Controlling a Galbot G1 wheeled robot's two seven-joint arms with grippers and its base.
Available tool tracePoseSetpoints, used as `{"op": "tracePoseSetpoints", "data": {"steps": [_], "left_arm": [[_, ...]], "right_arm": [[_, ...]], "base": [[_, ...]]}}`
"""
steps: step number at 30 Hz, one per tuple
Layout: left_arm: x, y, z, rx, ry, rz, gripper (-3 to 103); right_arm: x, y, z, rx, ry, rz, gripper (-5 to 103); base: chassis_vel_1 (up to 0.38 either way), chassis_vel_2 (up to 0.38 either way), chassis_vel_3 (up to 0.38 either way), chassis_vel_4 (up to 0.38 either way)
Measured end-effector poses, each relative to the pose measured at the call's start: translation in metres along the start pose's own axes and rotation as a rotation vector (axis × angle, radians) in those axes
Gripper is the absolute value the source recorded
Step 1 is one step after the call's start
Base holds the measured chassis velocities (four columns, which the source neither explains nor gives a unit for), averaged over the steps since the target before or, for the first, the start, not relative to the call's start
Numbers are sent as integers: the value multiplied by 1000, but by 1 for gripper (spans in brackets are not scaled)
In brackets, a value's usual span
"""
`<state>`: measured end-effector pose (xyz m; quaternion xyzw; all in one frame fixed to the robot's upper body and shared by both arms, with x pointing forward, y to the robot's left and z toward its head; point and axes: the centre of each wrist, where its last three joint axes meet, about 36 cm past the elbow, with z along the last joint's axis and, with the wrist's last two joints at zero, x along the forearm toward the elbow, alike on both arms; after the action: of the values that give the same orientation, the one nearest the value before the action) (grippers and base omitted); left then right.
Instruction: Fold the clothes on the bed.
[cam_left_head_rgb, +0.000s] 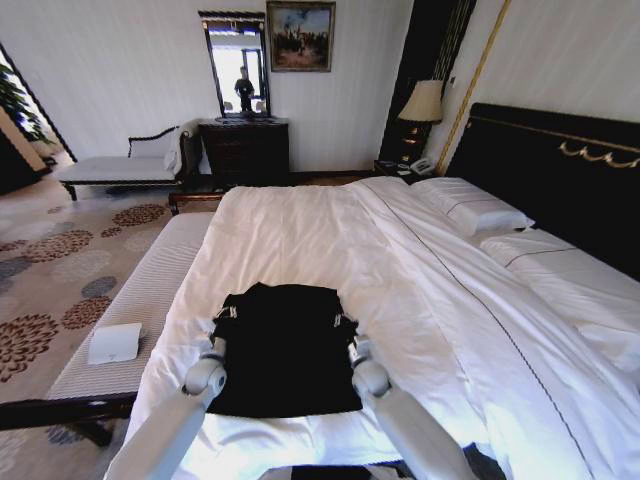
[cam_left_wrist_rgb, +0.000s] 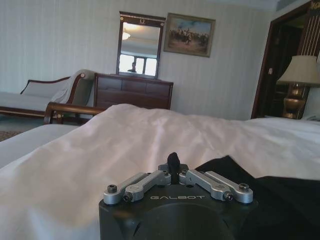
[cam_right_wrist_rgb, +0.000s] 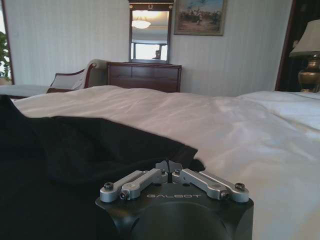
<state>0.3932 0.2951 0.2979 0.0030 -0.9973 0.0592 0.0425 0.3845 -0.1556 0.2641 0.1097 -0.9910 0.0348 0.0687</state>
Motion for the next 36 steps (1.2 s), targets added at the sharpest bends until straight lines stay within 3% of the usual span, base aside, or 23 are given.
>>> {"op": "tracePoseSetpoints", "data": {"steps": [10,16,20,30,36], "left_arm": [[70,25,34,-37,62,-11,2],[78,31,37,-44,57,-17,2],[81,31,39,-52,39,-21,2],[92,40,8,-36,-36,-52,2],[116,42,15,-55,-37,-36,2]], "right_arm": [[63,10,12,-39,37,-1,0],[90,8,10,-69,46,18,0],[106,4,-6,-131,28,48,0],[125,-2,-15,-152,22,79,0],[145,1,-14,-133,34,64,0]], "base": [[0,0,0,0],[0,0,0,0],[0,0,0,0],[0,0,0,0],[0,0,0,0]]}}
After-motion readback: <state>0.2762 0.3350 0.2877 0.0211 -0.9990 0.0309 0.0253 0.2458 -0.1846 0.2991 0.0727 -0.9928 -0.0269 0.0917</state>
